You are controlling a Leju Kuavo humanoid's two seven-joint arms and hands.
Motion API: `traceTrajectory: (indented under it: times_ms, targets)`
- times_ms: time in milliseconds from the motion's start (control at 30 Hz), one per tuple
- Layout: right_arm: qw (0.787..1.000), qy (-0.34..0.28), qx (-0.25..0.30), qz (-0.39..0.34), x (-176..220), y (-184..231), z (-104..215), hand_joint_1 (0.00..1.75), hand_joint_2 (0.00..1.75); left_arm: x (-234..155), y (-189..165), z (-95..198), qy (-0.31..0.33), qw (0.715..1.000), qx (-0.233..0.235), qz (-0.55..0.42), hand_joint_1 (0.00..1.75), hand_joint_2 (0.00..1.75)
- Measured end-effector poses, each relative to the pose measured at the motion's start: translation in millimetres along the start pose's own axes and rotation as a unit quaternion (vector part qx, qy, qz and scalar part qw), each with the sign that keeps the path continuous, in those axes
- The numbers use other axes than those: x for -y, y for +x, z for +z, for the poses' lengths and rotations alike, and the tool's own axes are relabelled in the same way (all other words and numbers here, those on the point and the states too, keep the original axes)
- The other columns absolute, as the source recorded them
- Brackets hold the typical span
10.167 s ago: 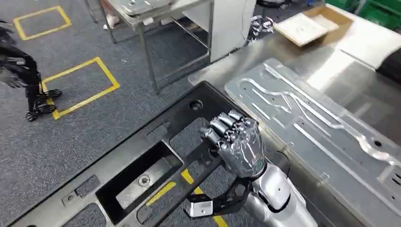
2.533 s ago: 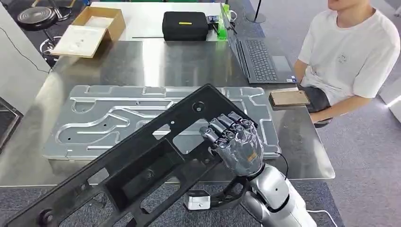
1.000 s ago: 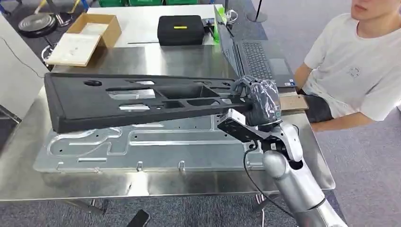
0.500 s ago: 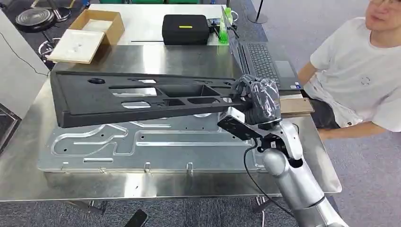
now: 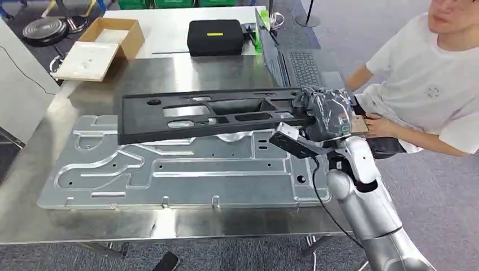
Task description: Take the parts from the cabinet and place them on the table.
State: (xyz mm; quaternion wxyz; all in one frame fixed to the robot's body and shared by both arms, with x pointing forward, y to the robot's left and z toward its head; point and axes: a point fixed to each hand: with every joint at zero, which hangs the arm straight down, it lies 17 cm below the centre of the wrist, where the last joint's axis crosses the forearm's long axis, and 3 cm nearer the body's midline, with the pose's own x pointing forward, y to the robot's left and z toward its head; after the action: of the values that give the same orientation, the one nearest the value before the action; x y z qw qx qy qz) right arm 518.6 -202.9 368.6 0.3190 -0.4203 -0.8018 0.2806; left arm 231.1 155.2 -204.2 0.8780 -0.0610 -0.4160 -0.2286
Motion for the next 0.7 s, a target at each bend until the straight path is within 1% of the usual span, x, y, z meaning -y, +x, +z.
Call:
traceTrajectory:
  times_ms: [167,367,400,500,533,700]
  targets:
    - [0.999,0.022,-0.027,0.036,-12.9,-31.1,7.8,1.75,1.75,0.4,1.3,0.1,-0.001,1.0,0.004,0.001,0.0,1.75]
    - [0.995,0.03,-0.058,0.07,-12.6,-69.3,12.2,1.75,1.75,-2.5,1.5,0.1,0.003,1.0,0.005,0.005,0.0,1.75]
    - [0.995,0.03,-0.06,0.073,-12.2,-73.3,12.9,0.0,0.0,-2.7,1.7,0.0,0.003,1.0,0.005,0.005,0.0,1.75]
    - [0.994,0.03,-0.067,0.081,-10.0,-83.5,14.4,0.0,0.0,-4.9,3.7,-1.0,0.007,1.0,0.008,0.003,0.0,1.75]
    - [0.994,0.031,-0.069,0.081,-10.3,-85.6,15.5,0.0,0.0,-4.7,3.5,-0.9,0.007,1.0,0.008,0.002,0.0,0.0]
    - [0.992,0.045,-0.08,0.084,-18.4,-97.4,26.6,0.0,0.0,-6.3,4.4,-0.3,0.01,1.0,0.013,0.009,0.0,0.0]
